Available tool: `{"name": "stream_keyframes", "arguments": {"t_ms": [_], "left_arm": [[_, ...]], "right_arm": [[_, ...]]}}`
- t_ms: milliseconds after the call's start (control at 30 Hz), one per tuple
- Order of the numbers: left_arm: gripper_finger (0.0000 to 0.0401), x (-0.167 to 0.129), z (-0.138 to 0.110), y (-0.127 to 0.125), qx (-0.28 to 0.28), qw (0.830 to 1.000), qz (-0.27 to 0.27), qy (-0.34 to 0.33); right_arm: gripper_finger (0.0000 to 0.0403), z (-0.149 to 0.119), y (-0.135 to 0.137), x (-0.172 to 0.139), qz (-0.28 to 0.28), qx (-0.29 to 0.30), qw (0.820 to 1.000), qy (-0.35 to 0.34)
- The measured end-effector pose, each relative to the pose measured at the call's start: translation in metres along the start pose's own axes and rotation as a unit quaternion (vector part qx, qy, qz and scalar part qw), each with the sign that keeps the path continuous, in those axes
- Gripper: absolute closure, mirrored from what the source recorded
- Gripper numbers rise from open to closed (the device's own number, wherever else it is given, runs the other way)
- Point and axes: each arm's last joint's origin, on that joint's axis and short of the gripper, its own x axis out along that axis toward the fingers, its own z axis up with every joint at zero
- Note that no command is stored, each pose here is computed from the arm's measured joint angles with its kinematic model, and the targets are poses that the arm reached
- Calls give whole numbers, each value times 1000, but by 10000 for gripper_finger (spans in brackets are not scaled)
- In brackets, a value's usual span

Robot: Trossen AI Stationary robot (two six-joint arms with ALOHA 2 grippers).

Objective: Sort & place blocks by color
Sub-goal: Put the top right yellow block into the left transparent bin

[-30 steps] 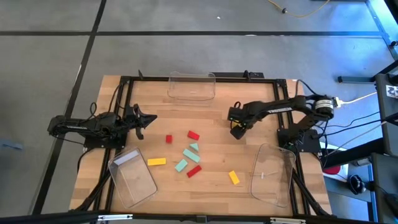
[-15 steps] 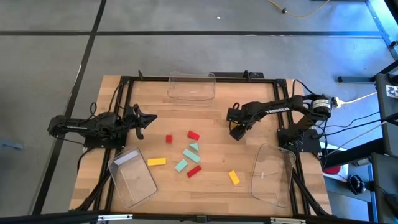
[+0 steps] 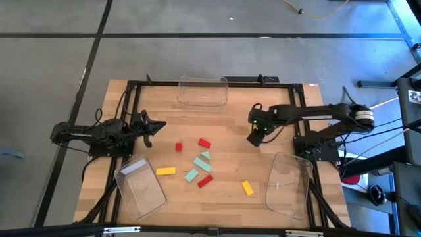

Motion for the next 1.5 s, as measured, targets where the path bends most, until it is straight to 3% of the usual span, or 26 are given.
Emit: {"name": "stream_keyframes", "arguments": {"t_ms": [167, 333, 433, 600, 667, 1367, 1500], "left_arm": [[401, 0, 0, 0, 0, 1000, 0, 0], [401, 0, 0, 0, 0, 1000, 0, 0], [401, 0, 0, 0, 0, 1000, 0, 0], [401, 0, 0, 0, 0, 1000, 0, 0], [401, 0, 0, 0, 0, 1000, 0, 0], [401, 0, 2, 0, -4, 1000, 1, -10], [401, 0, 6, -2, -31, 999, -11, -27]], "right_arm": [[269, 11, 26, -17, 111, 0, 987, -113], [269, 28, 57, -16, 193, -3, 954, -231], [269, 42, 72, -19, 248, -20, 916, -313], [269, 59, 87, -37, 333, -81, 831, -439], [269, 60, 89, -43, 341, -93, 812, -465], [269, 59, 90, -43, 355, -91, 812, -454], [269, 59, 90, -43, 357, -89, 812, -453]]}}
